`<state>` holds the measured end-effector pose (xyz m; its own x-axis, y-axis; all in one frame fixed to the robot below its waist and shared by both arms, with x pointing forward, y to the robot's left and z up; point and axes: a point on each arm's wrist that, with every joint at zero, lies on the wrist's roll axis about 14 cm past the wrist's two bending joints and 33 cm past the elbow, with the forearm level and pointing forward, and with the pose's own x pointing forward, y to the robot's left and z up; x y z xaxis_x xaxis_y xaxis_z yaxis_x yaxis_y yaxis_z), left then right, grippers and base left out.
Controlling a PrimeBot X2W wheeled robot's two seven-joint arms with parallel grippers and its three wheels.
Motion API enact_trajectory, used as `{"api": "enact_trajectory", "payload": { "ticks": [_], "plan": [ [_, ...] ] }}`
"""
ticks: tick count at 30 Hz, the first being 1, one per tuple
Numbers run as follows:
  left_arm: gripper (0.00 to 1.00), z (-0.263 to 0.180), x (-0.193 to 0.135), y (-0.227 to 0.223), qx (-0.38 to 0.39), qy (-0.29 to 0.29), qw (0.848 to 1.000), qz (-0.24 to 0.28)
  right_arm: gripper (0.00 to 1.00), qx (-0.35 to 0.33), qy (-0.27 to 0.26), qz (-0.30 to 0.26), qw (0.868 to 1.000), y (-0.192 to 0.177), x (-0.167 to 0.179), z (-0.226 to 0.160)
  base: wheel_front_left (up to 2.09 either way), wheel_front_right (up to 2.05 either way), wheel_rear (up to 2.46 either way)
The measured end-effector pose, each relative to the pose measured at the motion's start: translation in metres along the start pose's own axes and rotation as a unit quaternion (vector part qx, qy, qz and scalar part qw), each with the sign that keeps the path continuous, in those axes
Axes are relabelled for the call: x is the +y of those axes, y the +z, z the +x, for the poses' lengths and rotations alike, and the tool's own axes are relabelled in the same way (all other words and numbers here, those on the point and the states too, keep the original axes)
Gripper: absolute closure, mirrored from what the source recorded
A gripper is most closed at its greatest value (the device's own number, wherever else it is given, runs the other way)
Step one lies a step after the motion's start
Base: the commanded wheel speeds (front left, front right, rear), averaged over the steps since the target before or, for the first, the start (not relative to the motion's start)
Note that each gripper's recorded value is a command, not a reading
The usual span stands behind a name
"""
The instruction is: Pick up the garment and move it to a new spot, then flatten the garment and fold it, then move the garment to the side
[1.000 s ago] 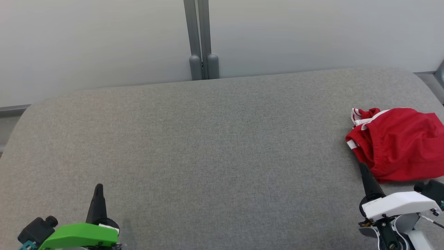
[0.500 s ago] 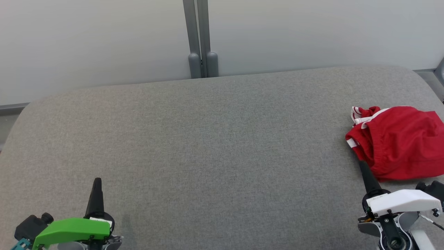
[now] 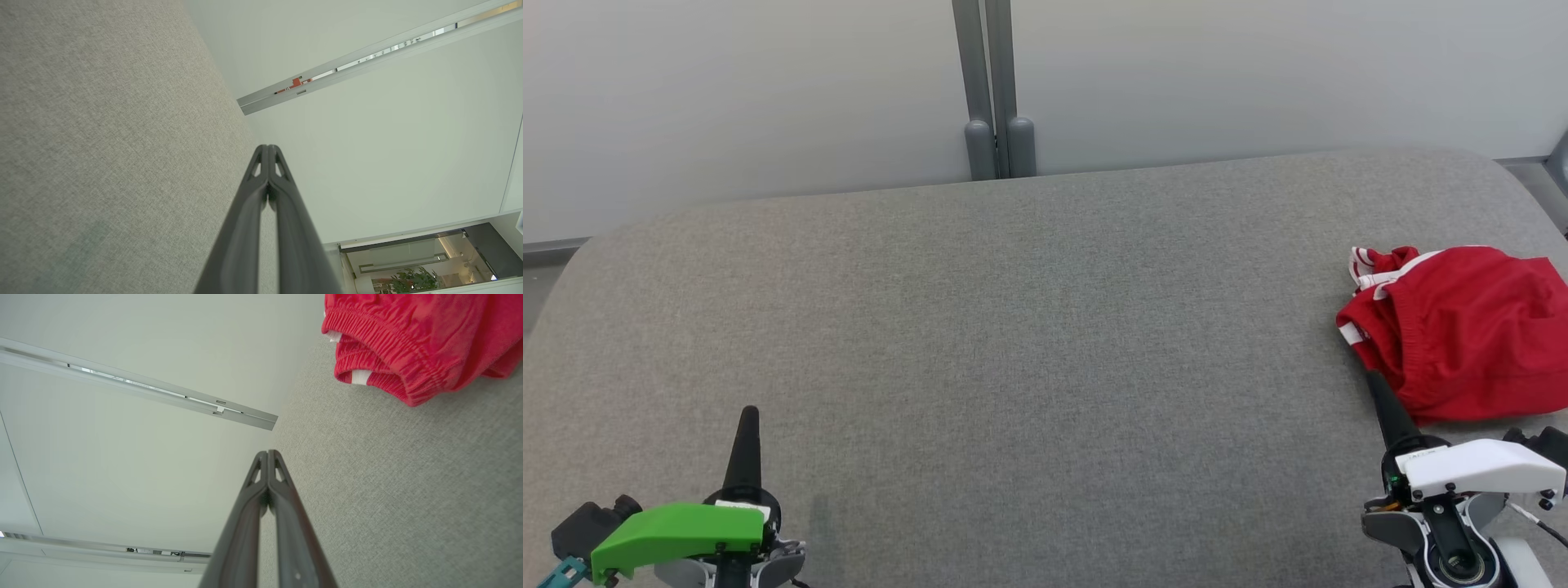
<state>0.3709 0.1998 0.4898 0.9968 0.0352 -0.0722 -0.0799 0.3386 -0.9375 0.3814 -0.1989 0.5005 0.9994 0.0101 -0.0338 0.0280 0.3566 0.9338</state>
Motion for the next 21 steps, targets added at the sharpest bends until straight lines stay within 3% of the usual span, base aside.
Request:
{"api": "enact_trajectory", "payload": {
  "ticks": [21],
  "plan": [
    [1.0,0.008,-0.0088,0.0024,0.006,-0.016,0.996,-0.087,1.0,-0.004,0.003,0.09,0.996,0.0011,0.0019,0.0036,0.0,0.0,0.0]
  ]
}}
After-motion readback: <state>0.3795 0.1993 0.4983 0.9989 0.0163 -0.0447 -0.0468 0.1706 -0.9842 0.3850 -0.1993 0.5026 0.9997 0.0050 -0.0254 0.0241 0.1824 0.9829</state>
